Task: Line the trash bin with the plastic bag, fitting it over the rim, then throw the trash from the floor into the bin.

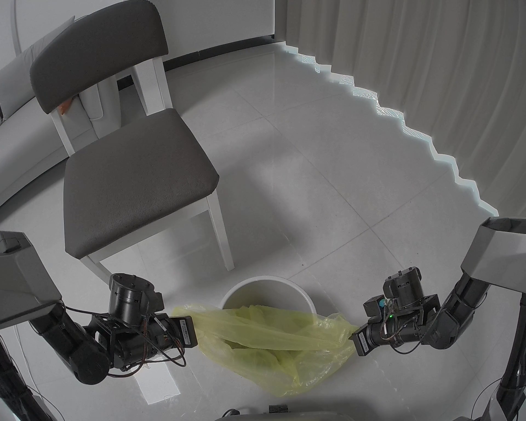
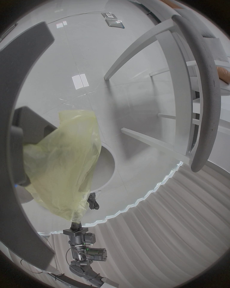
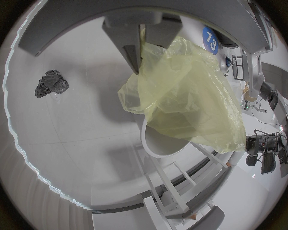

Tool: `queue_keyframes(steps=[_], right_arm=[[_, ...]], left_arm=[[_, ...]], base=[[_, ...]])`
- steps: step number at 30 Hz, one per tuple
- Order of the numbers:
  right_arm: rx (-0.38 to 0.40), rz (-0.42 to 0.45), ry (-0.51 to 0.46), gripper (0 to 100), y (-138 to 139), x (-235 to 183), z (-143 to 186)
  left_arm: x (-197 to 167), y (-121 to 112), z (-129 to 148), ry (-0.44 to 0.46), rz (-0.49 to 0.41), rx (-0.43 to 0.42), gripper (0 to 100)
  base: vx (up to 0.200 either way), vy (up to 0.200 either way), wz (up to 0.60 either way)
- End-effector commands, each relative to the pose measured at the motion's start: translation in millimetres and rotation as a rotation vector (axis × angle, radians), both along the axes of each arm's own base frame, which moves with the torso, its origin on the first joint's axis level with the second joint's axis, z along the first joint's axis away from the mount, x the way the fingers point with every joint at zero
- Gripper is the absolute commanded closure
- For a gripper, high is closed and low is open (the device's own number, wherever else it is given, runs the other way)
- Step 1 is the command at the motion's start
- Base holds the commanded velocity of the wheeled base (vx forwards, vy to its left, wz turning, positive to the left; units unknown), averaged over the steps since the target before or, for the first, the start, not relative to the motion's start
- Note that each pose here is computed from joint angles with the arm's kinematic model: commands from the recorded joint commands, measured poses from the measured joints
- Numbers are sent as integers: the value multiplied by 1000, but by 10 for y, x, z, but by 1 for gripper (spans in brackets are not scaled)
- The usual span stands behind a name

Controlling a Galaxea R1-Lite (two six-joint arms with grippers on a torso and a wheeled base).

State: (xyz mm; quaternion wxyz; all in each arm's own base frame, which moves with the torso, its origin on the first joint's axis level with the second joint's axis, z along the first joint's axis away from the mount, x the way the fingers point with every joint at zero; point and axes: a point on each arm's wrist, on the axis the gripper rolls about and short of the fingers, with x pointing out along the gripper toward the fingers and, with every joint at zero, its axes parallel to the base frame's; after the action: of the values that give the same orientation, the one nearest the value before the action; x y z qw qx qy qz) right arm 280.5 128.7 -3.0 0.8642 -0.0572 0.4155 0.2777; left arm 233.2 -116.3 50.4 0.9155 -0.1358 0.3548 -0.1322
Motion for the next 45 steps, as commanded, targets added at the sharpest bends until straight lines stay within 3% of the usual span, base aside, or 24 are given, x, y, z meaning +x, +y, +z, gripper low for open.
queue_keyframes(steps=[1, 13, 24, 27, 37, 45], right_arm=[[-3, 6, 8, 100, -10, -68, 14], [3, -15, 6, 100, 60, 226, -193], [46, -77, -60, 100, 5, 604, -73], [37, -83, 19, 100, -32, 465, -84], [-9, -23, 94, 100, -118, -209, 75], [-13, -29, 107, 100, -88, -138, -46]], left_arm=[[-35, 24, 1, 3, 5, -1, 100], [268, -33, -287, 16, 30, 10, 100], [531, 85, -422, 23, 51, 25, 100], [375, 105, -403, 54, 40, 37, 100], [-29, 183, -266, 78, 13, 37, 100], [54, 135, -379, 101, 8, 49, 100]], base=[[0, 0, 0], [0, 0, 0], [0, 0, 0], [0, 0, 0], [0, 0, 0], [0, 0, 0]])
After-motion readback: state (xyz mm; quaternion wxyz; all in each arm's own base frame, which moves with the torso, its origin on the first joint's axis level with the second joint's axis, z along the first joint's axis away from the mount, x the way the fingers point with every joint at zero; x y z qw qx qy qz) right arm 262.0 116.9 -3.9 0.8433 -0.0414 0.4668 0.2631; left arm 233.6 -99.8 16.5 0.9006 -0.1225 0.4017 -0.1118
